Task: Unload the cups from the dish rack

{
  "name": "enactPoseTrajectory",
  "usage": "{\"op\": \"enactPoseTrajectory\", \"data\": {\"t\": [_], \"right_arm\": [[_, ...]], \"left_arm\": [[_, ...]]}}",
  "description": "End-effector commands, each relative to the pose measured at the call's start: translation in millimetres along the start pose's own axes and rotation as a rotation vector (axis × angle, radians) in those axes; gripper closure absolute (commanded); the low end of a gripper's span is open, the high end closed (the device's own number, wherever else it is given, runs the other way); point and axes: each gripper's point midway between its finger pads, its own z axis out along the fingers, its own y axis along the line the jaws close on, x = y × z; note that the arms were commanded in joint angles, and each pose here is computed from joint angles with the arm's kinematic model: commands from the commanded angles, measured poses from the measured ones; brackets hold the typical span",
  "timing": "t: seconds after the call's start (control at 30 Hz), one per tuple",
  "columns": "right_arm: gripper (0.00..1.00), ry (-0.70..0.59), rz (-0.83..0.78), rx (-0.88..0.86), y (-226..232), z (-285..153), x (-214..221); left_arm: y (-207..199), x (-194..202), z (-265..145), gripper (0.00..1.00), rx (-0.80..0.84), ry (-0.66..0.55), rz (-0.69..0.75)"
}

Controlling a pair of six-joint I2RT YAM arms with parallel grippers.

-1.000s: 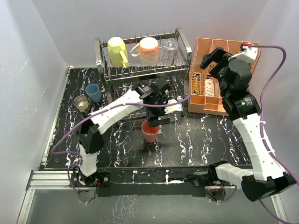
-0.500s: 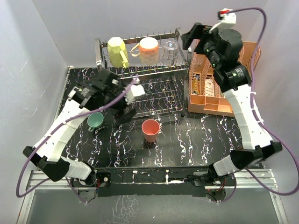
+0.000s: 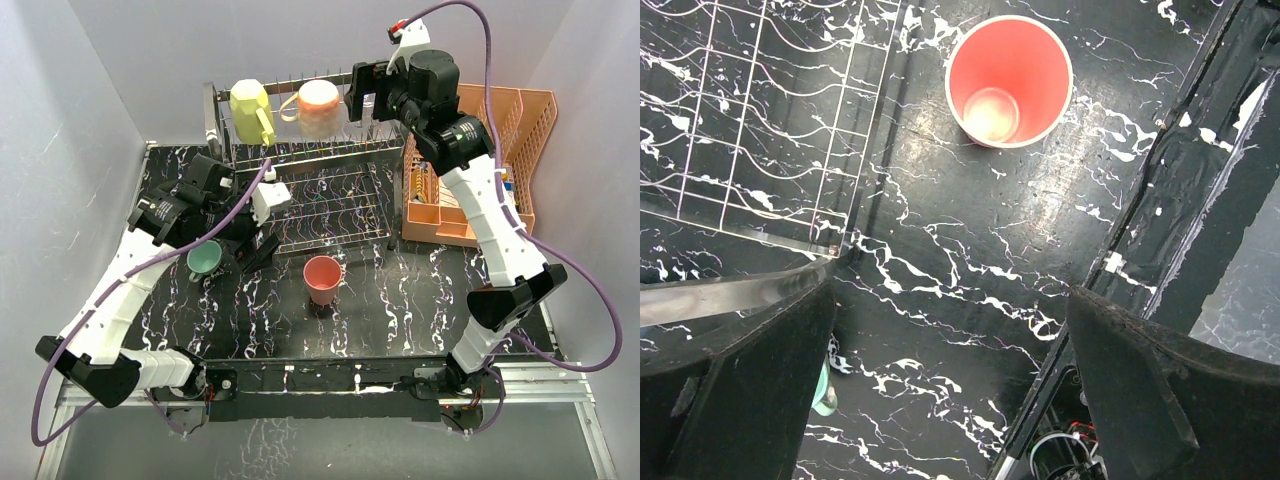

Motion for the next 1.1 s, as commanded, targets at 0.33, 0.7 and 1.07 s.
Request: {"op": "enactPoseTrajectory", "data": {"t": [0.33,0.7,1.07], "right_arm": [[0.13,0.01,-0.097,0.094,-1.8,13.7,12.5],[0.14,0.072,-0.104,0.126,-5.5,40.8,46.1],[0.42,-0.049,-0.079,0.111,5.4,39.3,11.1]], "left_arm": [[-0.7,-8.4,-5.6,0.03,-0.013,-0.057,0.057],[-7.5,-14.5,-11.2,0.03,0.01,-0.097,0.095],[-10.4,-14.5,-13.3,0.03,0.012,-0.12,0.128]]}}
